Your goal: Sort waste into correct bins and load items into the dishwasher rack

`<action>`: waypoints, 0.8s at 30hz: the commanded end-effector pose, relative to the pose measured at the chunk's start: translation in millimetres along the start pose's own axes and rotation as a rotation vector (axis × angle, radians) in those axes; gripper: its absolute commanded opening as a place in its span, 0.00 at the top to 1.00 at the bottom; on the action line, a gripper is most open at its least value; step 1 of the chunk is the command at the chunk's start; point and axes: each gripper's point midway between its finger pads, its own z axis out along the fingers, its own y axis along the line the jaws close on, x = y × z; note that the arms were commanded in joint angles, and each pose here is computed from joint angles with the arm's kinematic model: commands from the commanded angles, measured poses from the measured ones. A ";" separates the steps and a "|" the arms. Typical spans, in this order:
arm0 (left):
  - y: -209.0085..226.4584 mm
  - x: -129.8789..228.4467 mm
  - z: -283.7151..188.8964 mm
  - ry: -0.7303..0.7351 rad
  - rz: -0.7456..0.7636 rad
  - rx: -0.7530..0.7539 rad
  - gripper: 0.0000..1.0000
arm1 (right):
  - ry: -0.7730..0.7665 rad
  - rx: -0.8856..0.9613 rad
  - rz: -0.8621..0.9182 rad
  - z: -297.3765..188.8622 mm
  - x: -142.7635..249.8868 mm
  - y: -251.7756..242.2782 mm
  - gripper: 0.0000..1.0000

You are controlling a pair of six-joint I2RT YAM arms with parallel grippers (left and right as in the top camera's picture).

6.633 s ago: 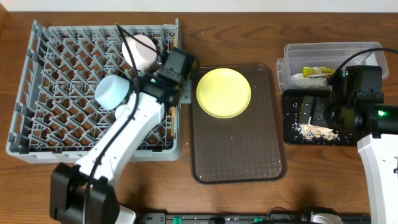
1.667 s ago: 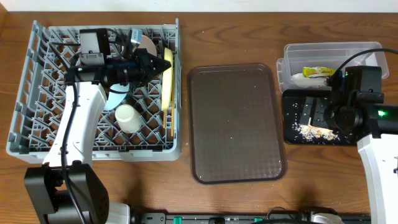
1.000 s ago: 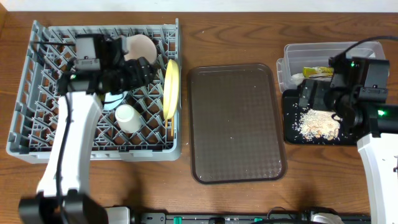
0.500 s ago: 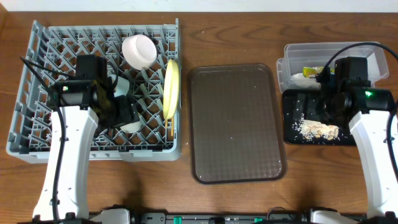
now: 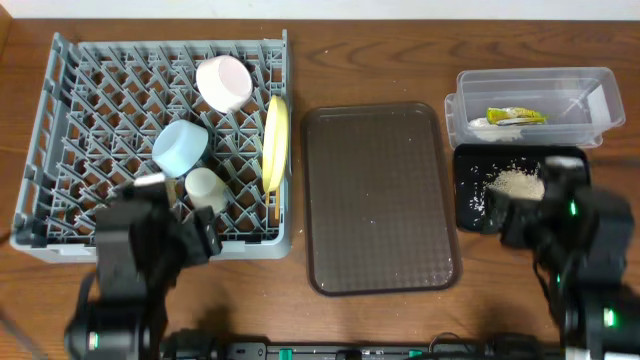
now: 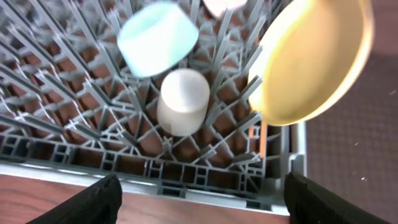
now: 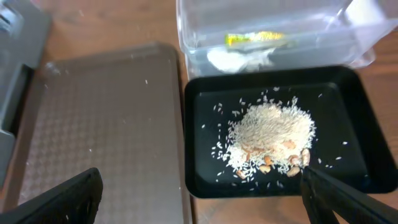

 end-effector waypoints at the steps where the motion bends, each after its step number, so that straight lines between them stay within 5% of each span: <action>1: 0.7 -1.6 -12.9 -0.072 0.017 0.006 0.15 | -0.024 0.003 -0.014 -11.0 10.2 -0.3 0.01; 8: 0.1 -3.8 -26.7 -0.135 0.018 0.020 0.14 | 0.039 0.010 -0.009 -26.1 37.7 -2.4 0.01; 9: 0.1 -3.7 -26.7 -0.135 0.018 0.019 0.04 | 0.058 0.012 -0.008 -26.3 42.3 -2.9 0.01; 24: 0.1 -3.8 -26.6 -0.135 0.018 0.019 0.03 | 0.199 0.029 0.000 -30.8 76.7 -6.9 0.01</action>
